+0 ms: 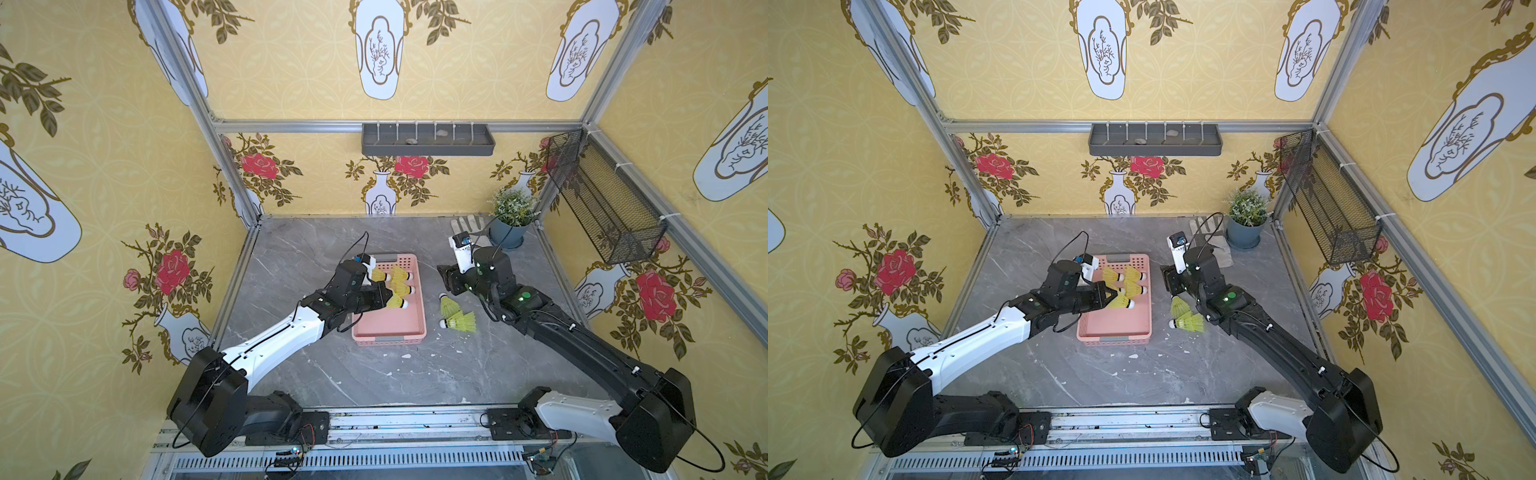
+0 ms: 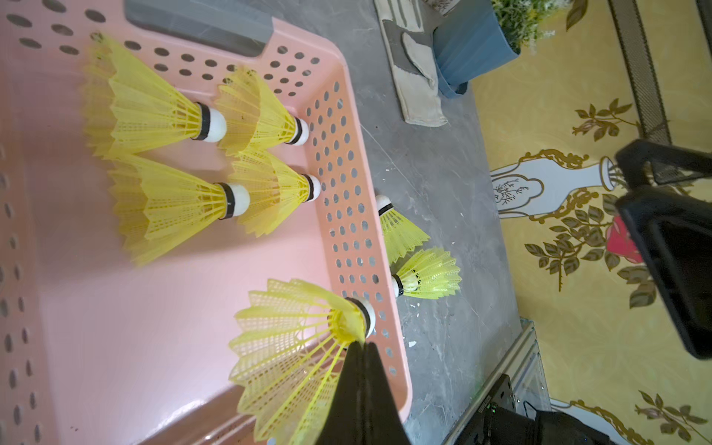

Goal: Put the shuttlecocks into the storage box
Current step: Place the shuttlecock in the storage box, then adjust the shuttlecock at the center of the board.

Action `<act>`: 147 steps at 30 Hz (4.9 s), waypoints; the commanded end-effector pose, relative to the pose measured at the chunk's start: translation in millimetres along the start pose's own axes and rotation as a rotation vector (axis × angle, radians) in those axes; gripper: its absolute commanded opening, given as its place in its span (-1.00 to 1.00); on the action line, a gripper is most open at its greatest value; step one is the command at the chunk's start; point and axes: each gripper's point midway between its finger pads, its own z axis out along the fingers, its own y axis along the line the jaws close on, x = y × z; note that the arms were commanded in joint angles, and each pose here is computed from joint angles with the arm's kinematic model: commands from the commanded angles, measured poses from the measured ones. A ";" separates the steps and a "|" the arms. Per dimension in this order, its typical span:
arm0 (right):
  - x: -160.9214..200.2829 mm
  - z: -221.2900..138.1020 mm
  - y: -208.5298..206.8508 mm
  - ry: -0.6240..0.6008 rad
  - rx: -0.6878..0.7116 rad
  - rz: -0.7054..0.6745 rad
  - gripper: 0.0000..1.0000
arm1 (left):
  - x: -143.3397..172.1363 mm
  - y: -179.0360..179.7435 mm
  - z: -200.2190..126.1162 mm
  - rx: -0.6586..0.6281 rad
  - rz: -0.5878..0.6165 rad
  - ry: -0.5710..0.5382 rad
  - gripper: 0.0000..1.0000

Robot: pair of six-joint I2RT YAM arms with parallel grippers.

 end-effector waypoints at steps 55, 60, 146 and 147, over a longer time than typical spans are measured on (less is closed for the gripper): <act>13.3 -3.8 -8.7 0.025 0.031 0.020 0.29 | 8.5 28.5 78.6 -0.014 -0.235 -0.049 -1.00; 13.3 -4.8 -9.0 0.025 0.031 0.023 0.29 | 9.6 29.9 80.9 -0.016 -0.240 -0.047 -1.00; 164.7 47.5 -13.7 0.567 0.074 0.304 -0.34 | -74.6 49.5 -157.5 -0.325 0.380 -0.222 0.42; 164.0 51.2 -13.8 0.564 0.072 0.308 -0.35 | -75.7 49.6 -158.6 -0.326 0.378 -0.228 0.42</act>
